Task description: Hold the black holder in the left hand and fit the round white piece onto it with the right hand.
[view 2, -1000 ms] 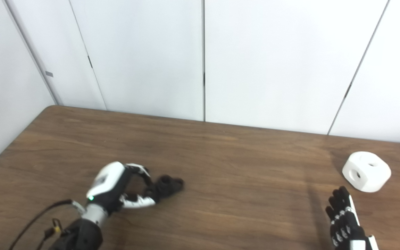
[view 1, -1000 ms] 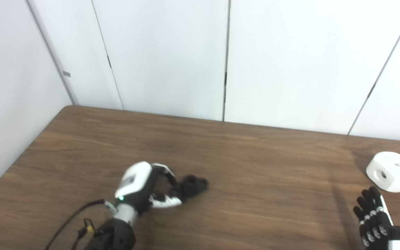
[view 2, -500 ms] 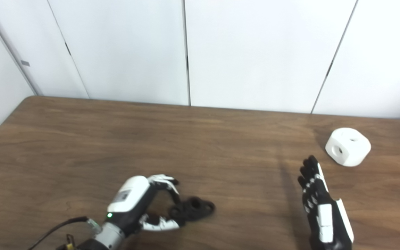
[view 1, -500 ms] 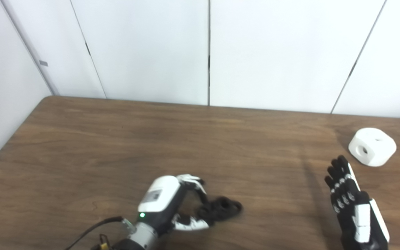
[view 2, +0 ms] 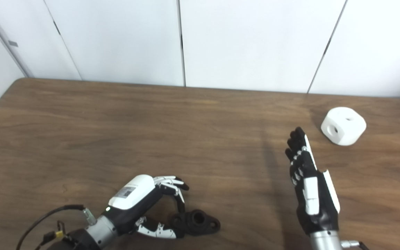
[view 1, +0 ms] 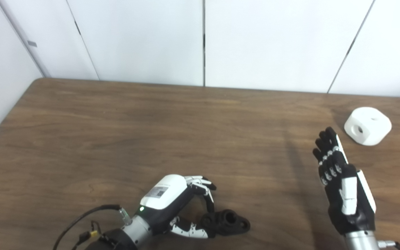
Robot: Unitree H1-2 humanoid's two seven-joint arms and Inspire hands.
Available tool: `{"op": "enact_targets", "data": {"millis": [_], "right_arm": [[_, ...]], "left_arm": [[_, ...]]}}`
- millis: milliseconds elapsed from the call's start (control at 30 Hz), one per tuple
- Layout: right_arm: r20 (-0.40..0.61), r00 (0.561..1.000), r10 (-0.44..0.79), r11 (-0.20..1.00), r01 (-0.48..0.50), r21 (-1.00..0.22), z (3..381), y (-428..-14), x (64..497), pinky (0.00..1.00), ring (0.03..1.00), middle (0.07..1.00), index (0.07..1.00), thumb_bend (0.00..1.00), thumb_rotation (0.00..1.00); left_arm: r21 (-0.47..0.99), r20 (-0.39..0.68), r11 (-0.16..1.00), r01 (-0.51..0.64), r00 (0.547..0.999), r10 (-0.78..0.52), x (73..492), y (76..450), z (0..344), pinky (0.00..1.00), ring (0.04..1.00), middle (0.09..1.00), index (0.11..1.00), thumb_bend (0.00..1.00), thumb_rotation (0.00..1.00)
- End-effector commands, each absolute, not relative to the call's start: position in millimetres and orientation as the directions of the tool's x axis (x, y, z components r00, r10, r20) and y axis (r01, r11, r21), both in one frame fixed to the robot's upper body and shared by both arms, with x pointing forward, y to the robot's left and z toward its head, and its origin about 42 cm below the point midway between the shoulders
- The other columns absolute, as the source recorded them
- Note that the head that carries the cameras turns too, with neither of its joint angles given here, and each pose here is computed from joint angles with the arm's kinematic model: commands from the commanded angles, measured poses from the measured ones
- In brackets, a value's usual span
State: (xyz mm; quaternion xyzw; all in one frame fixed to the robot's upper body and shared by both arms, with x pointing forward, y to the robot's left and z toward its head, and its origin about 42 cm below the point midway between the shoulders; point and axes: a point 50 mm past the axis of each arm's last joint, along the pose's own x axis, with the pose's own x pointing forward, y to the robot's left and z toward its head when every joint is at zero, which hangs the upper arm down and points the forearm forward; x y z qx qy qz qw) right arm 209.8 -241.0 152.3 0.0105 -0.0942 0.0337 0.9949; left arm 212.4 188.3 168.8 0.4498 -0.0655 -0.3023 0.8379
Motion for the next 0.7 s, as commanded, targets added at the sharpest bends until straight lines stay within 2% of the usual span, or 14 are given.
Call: {"op": "enact_targets", "data": {"millis": [0,200,400,667], "right_arm": [[0.122,0.992,0.024,0.998,-0.031,0.057,142.1,-234.5,166.6,1.0,1.0,1.0,1.0,0.65,1.0],[0.117,0.993,0.023,0.999,-0.028,0.043,144.3,-235.3,167.2,1.0,1.0,1.0,1.0,0.64,1.0],[0.124,0.992,0.035,0.999,-0.038,0.023,147.6,-238.3,168.8,1.0,1.0,1.0,1.0,0.61,1.0],[0.124,0.992,0.034,0.999,-0.038,0.026,152.6,-238.5,167.9,1.0,1.0,1.0,1.0,0.63,1.0]], "left_arm": [[0.753,-0.31,0.359,0.552,0.778,-0.547,204.4,201.7,154.0,0.83,0.898,0.818,0.487,0.52,0.04],[0.878,-0.254,0.225,0.422,0.81,-0.528,206.2,203.2,156.7,0.84,0.867,0.793,0.487,0.52,0.05],[0.926,-0.195,0.177,0.333,0.824,-0.532,204.3,198.6,159.3,0.83,0.853,0.779,0.486,0.52,0.05],[0.961,-0.145,0.132,0.244,0.848,-0.51,199.8,194.5,158.0,0.81,0.83,0.755,0.486,0.52,0.05]]}}
